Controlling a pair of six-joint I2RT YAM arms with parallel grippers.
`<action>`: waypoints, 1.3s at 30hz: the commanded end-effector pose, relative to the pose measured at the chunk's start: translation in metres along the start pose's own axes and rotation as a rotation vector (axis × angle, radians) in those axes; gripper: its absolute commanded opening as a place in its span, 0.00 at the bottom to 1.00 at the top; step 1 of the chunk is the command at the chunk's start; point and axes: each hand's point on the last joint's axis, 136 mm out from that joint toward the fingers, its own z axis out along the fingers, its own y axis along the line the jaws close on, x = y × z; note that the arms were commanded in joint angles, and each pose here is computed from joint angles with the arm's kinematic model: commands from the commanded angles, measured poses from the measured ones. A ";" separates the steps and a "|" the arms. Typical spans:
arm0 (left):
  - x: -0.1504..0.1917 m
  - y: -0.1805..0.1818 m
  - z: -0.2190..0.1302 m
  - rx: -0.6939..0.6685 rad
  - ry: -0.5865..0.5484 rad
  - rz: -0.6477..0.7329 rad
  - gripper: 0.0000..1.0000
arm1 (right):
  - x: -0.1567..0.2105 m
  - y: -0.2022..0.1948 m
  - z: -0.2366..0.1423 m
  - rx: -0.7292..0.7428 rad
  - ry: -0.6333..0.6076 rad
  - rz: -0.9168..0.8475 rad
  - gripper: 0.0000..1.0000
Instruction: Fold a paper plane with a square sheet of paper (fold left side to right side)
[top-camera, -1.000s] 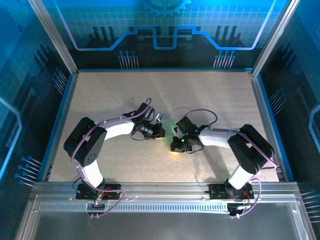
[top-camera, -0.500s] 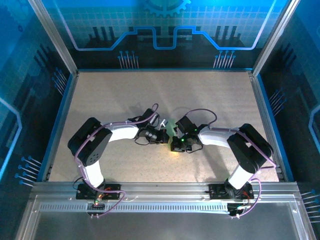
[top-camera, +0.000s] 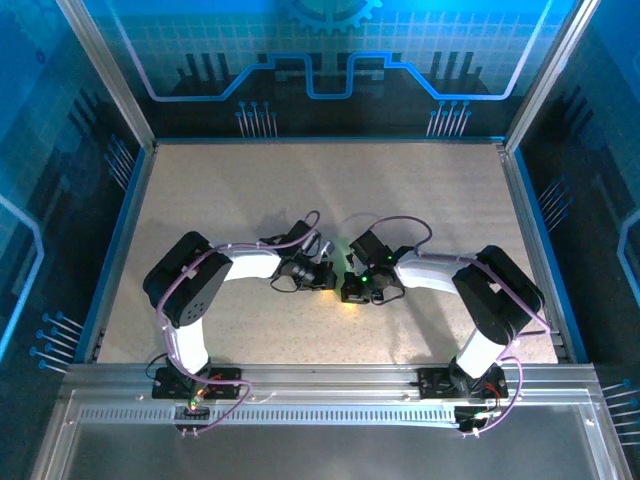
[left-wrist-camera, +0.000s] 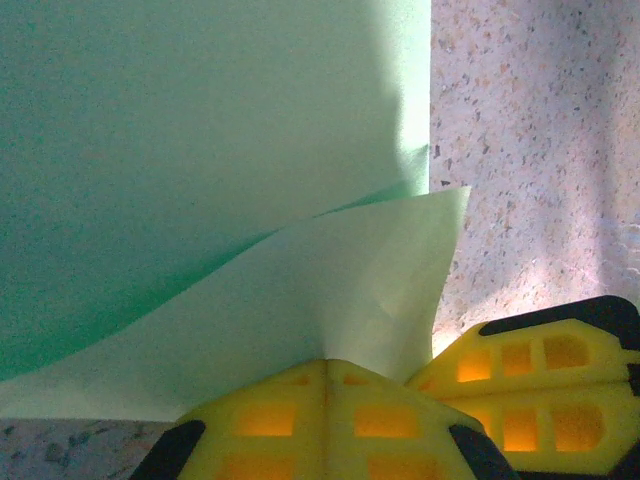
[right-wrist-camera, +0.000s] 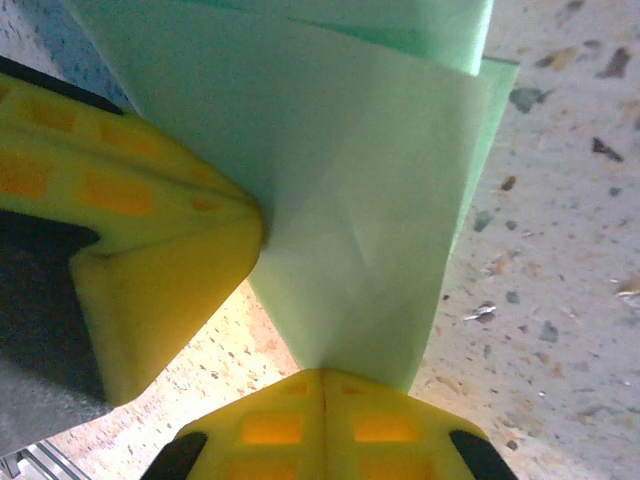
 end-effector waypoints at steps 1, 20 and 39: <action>-0.003 0.010 0.004 -0.058 -0.013 0.028 0.06 | 0.041 -0.068 0.017 0.247 0.135 0.074 0.00; -0.030 0.045 -0.013 -0.095 -0.110 -0.021 0.06 | 0.045 -0.071 0.017 0.260 0.156 0.074 0.00; -0.079 0.063 -0.068 -0.077 -0.285 -0.062 0.06 | 0.044 -0.068 0.015 0.242 0.138 0.073 0.00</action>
